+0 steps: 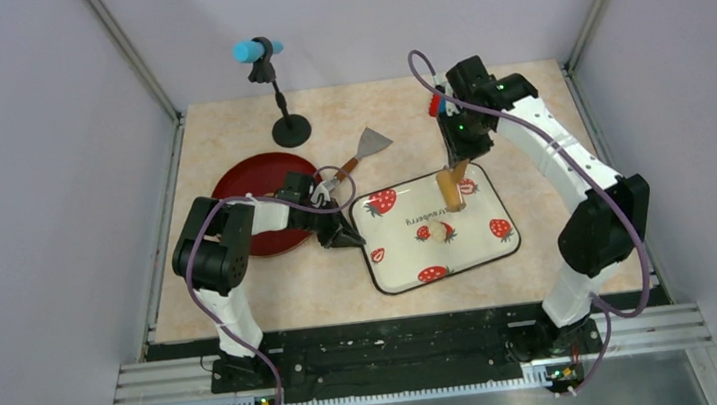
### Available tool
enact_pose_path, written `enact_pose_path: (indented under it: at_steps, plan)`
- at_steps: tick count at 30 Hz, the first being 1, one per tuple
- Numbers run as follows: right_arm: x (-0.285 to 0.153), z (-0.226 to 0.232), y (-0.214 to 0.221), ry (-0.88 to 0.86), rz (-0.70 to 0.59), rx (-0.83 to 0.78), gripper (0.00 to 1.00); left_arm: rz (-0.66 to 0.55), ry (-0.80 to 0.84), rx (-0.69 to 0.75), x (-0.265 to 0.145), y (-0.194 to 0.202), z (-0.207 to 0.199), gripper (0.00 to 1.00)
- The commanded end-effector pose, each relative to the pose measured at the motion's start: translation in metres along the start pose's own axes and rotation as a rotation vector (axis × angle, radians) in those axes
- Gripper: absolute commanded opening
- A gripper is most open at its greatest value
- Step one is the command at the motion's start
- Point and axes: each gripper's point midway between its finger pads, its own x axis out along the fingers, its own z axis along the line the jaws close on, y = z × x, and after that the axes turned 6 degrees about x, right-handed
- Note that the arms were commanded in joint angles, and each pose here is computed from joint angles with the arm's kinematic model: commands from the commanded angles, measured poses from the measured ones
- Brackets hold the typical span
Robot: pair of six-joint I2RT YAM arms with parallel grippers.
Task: Roll out the dumpling wrappers from the dough
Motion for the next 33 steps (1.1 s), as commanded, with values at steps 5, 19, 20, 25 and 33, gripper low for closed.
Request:
enact_pose_path:
  at_steps: [5,19,20,25,33]
  plan:
    - [-0.032,0.014,0.007,-0.078,-0.090,0.010,0.00,0.010,-0.132,-0.032,0.015,0.008,0.036,0.00]
    - [-0.030,0.040,0.019,-0.120,-0.165,-0.012,0.00,0.007,-0.128,-0.028,0.015,0.010,0.037,0.00]
    - [-0.030,0.040,0.017,-0.115,-0.170,-0.013,0.00,0.004,-0.129,-0.028,0.014,0.010,0.037,0.00]
    - [-0.041,0.052,-0.003,-0.163,-0.205,-0.003,0.00,-0.023,-0.156,0.002,0.006,0.005,0.031,0.10]
    - [-0.048,0.069,-0.018,-0.231,-0.212,0.016,0.00,-0.182,-0.262,0.176,-0.049,-0.027,-0.024,0.47]
